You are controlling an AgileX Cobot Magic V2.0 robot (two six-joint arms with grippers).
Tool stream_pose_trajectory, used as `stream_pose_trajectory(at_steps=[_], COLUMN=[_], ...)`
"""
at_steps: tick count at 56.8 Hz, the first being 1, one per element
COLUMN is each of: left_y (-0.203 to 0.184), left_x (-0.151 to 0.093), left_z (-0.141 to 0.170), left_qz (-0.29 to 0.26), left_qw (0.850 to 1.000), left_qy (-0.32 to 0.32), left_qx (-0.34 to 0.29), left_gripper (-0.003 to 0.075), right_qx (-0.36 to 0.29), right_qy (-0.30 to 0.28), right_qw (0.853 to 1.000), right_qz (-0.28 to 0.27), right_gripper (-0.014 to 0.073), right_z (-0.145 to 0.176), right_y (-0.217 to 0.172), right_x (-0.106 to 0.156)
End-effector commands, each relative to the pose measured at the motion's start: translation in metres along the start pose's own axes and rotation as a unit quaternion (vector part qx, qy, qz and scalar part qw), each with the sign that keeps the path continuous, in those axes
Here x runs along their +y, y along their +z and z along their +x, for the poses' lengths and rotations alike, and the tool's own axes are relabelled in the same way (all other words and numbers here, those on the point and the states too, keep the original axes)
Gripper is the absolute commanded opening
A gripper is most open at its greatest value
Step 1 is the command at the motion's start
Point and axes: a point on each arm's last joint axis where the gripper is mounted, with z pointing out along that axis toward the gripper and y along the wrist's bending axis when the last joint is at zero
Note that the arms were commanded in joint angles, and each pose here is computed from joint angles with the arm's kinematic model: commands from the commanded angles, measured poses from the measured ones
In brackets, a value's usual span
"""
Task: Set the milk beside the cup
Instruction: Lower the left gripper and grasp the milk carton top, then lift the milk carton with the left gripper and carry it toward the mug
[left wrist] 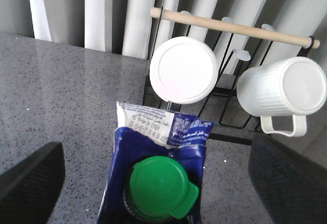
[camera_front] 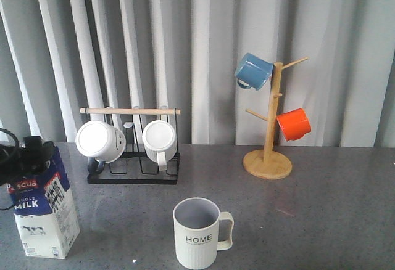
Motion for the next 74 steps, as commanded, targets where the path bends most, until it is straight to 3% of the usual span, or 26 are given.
stream_pose_trajectory(at_steps=[1,16,33,48,58,74], left_y=[-0.004,0.021,0.027,0.027,0.018,-0.028], left_x=[-0.003,0.001,0.002,0.002,0.001,-0.007], left_z=[-0.021,-0.005,-0.002,0.003,-0.004,-0.038], left_qz=[0.009,0.001,0.000,-0.002,0.001,0.018], left_qw=[0.998,0.999,0.999,1.000,1.000,0.993], left_qy=[-0.006,-0.006,-0.006,-0.007,-0.006,-0.003], left_qx=[-0.067,-0.038,-0.037,-0.014,-0.027,-0.114], left_gripper=[0.0713,0.0676,0.0428,0.0297,0.0248,0.0235], right_qx=[-0.047,-0.047,-0.047,-0.047,-0.047,-0.047], right_qy=[-0.006,-0.006,-0.006,-0.006,-0.006,-0.006], right_qw=[0.999,0.999,0.999,0.999,0.999,0.999], right_qz=[0.007,0.007,0.007,0.007,0.007,0.007], right_gripper=[-0.0008,-0.0008,-0.0008,-0.0008,-0.0008,-0.0008], right_z=[-0.016,-0.016,-0.016,-0.016,-0.016,-0.016], right_y=[-0.001,-0.001,-0.001,-0.001,-0.001,-0.001], right_x=[-0.002,-0.002,-0.002,-0.002,-0.002,-0.002])
